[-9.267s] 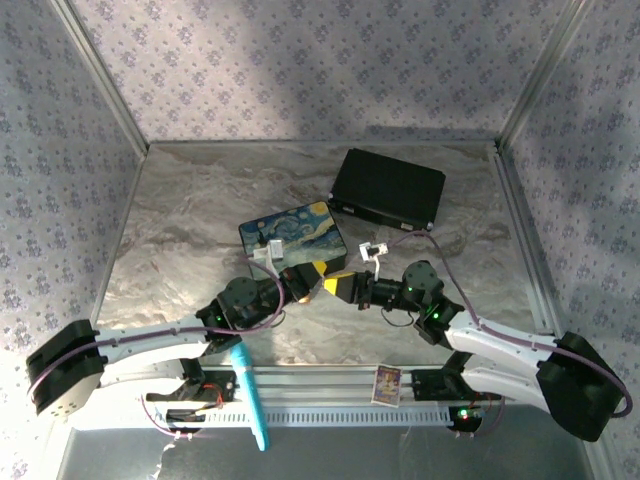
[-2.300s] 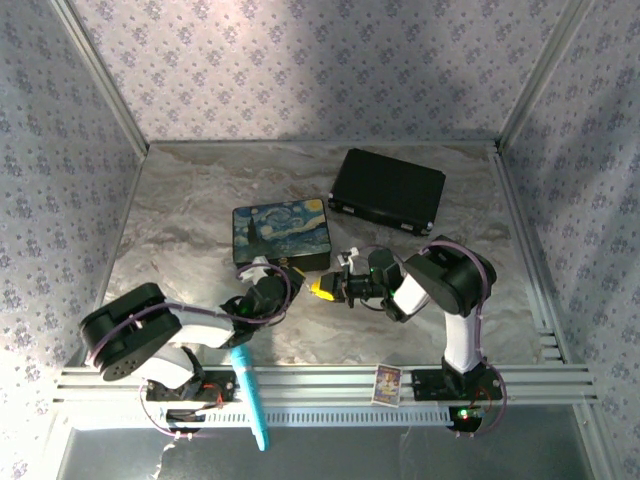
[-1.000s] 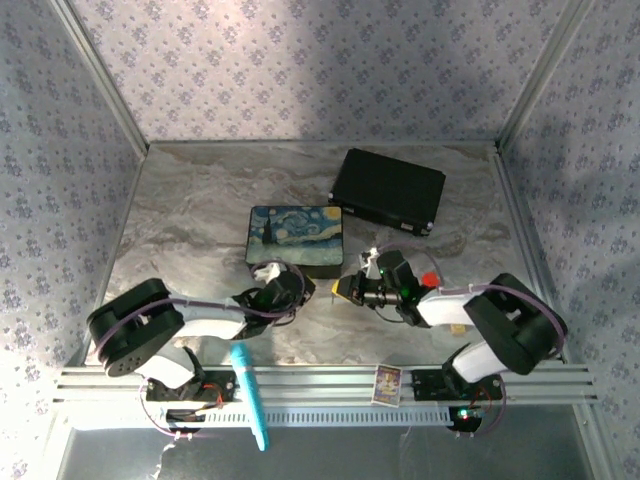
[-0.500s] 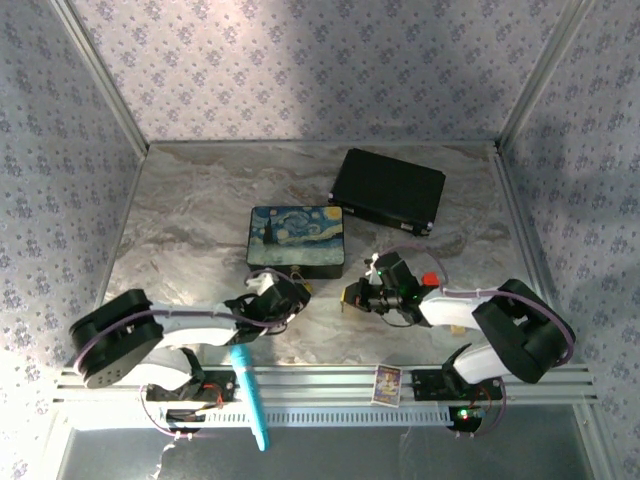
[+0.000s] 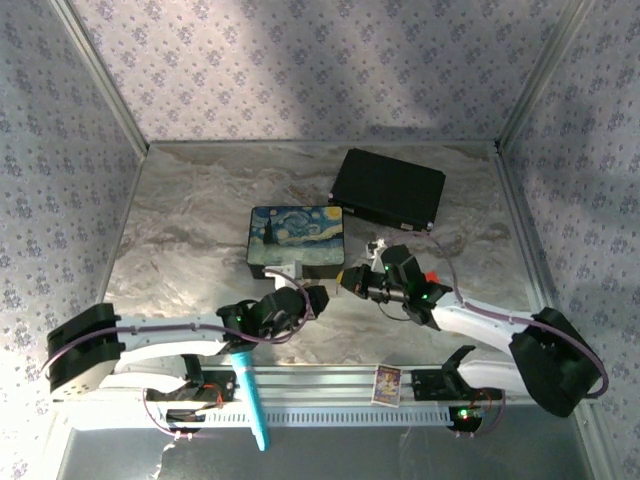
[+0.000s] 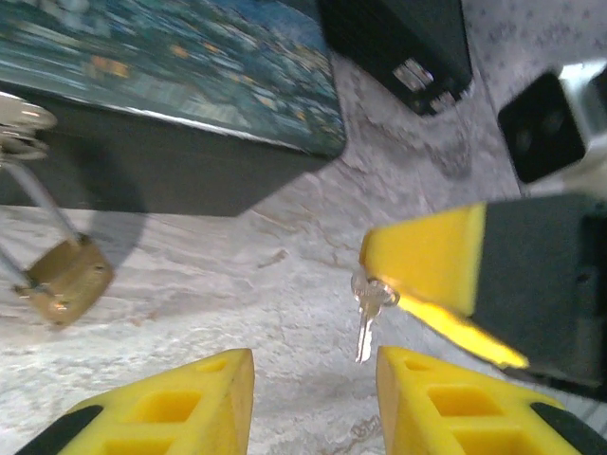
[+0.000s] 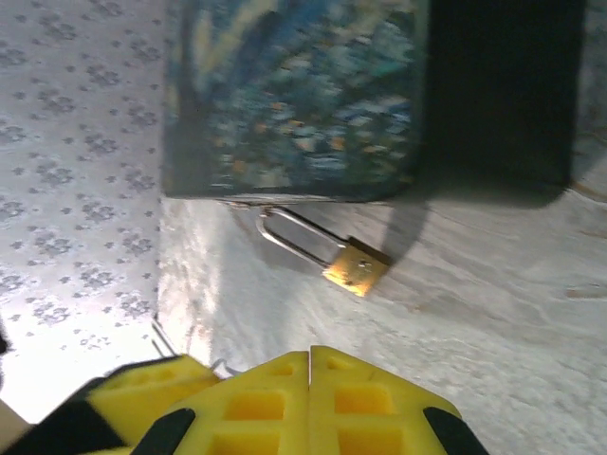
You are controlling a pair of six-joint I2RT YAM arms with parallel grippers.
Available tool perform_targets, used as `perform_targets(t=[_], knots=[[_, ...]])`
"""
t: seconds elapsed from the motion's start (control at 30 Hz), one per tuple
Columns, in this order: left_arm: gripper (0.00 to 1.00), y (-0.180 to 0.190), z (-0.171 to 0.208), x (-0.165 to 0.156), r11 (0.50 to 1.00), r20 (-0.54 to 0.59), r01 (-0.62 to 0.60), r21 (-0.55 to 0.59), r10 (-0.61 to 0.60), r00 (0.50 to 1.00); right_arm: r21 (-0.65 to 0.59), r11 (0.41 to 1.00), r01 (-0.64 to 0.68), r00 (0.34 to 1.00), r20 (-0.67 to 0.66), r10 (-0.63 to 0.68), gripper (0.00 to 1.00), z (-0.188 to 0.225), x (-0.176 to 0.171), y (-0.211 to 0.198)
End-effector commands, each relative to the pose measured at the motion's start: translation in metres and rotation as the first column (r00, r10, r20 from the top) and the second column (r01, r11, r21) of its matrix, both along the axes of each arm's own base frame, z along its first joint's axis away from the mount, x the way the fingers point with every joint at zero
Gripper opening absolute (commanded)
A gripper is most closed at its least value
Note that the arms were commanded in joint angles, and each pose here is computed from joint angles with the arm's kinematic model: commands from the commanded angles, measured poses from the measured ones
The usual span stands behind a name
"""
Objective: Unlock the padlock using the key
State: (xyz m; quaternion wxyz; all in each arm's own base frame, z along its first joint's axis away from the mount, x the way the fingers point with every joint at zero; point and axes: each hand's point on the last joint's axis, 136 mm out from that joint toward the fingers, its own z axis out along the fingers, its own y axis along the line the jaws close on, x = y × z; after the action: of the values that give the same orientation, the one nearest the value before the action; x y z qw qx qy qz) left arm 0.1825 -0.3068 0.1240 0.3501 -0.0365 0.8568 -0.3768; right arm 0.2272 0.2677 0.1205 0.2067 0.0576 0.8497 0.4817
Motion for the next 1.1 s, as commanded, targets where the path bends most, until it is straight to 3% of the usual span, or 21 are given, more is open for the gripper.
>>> perform_targets(t=[0.0,0.17,0.37,0.53,0.6,0.93,1.07], knots=[[0.37,-0.026,0.017,-0.004,0.995,0.049,0.093,-0.033,-0.091,0.995,0.012,0.999,0.03,1.0,-0.01,-0.03,0.0,0.012,0.001,-0.001],[0.38,-0.026,0.023,-0.002,0.963,0.008,0.027,-0.267,-0.026,1.0,0.024,0.998,0.057,0.998,-0.014,-0.057,0.0,0.011,-0.002,-0.006],[0.42,-0.006,0.04,0.004,0.879,-0.044,-0.094,-0.468,0.082,0.996,0.089,0.989,0.118,0.993,-0.022,-0.116,0.0,0.02,-0.002,-0.011],[0.56,-0.014,0.056,0.003,0.786,-0.114,-0.118,-0.606,0.061,0.992,0.174,0.97,0.172,0.985,-0.041,-0.167,0.0,0.031,0.0,-0.013],[0.56,-0.022,0.065,0.002,0.748,-0.121,-0.105,-0.656,0.033,0.992,0.195,0.964,0.181,0.983,-0.038,-0.177,0.0,0.037,0.0,-0.011],[0.5,-0.043,0.073,0.004,0.668,-0.156,-0.104,-0.737,-0.018,0.988,0.254,0.947,0.194,0.978,0.029,-0.208,0.0,0.071,0.006,-0.011],[0.39,-0.046,0.075,0.006,0.658,-0.156,-0.107,-0.746,-0.017,0.988,0.26,0.946,0.195,0.978,0.023,-0.207,0.0,0.069,0.004,-0.01]])
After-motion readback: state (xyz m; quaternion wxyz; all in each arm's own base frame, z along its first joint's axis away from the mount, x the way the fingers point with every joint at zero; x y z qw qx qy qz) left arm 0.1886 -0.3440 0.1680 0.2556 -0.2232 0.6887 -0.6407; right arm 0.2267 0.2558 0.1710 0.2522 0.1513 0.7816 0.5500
